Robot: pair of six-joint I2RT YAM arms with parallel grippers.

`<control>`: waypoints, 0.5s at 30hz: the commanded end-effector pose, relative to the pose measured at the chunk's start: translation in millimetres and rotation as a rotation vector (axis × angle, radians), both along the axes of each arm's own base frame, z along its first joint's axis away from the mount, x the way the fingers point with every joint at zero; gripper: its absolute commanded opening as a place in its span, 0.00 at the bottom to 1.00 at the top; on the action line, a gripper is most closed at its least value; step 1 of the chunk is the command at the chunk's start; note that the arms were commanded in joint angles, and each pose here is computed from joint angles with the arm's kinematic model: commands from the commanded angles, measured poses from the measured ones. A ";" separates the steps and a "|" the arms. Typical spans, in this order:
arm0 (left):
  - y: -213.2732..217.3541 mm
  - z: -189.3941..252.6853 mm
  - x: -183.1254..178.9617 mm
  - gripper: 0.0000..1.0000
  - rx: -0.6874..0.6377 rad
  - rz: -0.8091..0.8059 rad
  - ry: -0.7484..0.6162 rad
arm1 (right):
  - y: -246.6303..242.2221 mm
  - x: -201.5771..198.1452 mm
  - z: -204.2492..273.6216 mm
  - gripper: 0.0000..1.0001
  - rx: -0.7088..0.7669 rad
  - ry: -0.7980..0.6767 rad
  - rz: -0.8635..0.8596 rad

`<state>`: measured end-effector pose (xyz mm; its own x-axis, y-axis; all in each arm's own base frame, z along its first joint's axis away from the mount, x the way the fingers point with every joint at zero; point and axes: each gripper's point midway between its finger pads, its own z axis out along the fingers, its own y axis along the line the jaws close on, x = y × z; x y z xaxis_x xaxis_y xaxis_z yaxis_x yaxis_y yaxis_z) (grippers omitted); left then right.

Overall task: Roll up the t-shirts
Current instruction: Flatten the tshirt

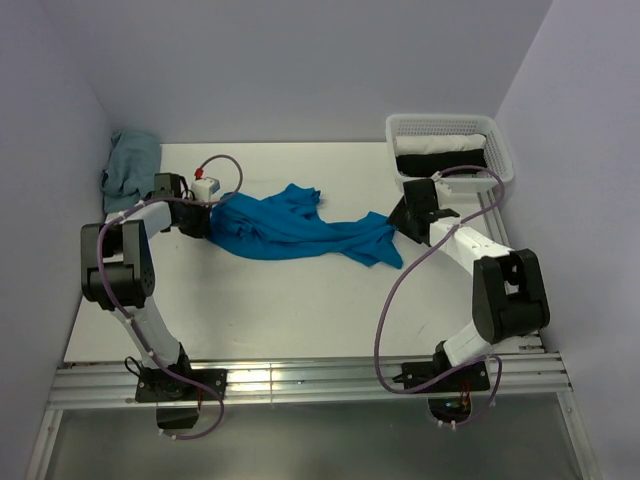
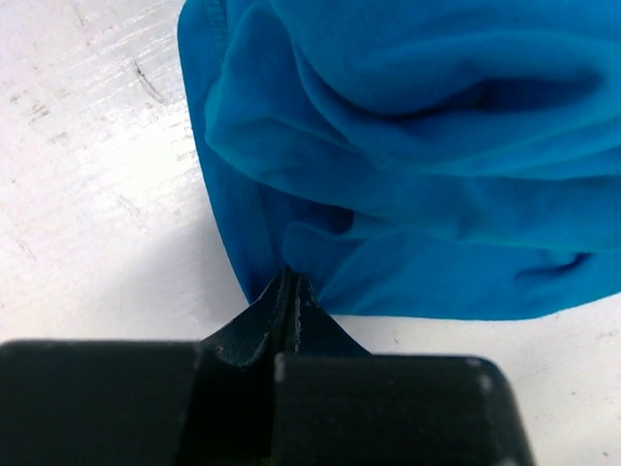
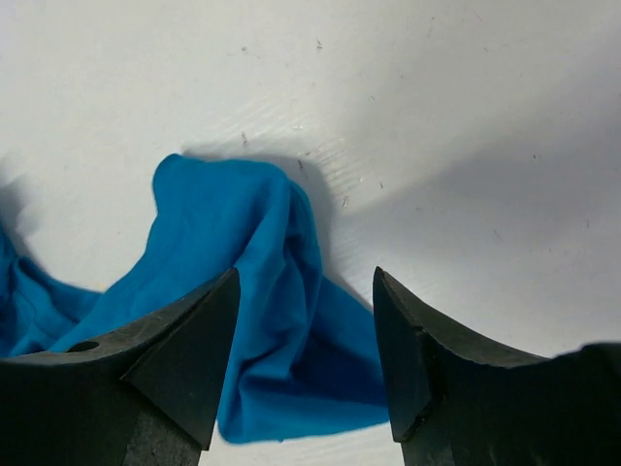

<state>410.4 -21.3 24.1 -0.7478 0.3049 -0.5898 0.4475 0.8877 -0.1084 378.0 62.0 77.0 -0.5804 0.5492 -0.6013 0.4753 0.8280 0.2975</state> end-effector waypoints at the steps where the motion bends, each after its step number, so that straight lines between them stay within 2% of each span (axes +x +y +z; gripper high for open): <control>1: 3.3 29.1 -3.4 0.00 -0.005 0.028 -0.040 | 2.1 17.8 -1.4 0.64 0.044 -0.023 0.013; 11: -2.3 46.6 -18.7 0.00 -0.034 0.027 -0.045 | 27.2 23.9 -18.9 0.59 0.202 -0.031 0.059; 14: -2.5 49.2 -20.5 0.00 -0.035 0.029 -0.046 | 28.4 24.8 -18.1 0.49 0.211 -0.037 0.057; 15: -1.9 53.5 -20.2 0.00 -0.033 0.034 -0.053 | 28.8 26.9 -15.4 0.33 0.213 -0.043 0.057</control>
<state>397.2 -21.0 63.3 -0.7293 0.2773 -0.6254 0.4282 0.8980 -0.1012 394.5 85.5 47.6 -0.6229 0.6085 -0.4917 0.4361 0.7919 0.4275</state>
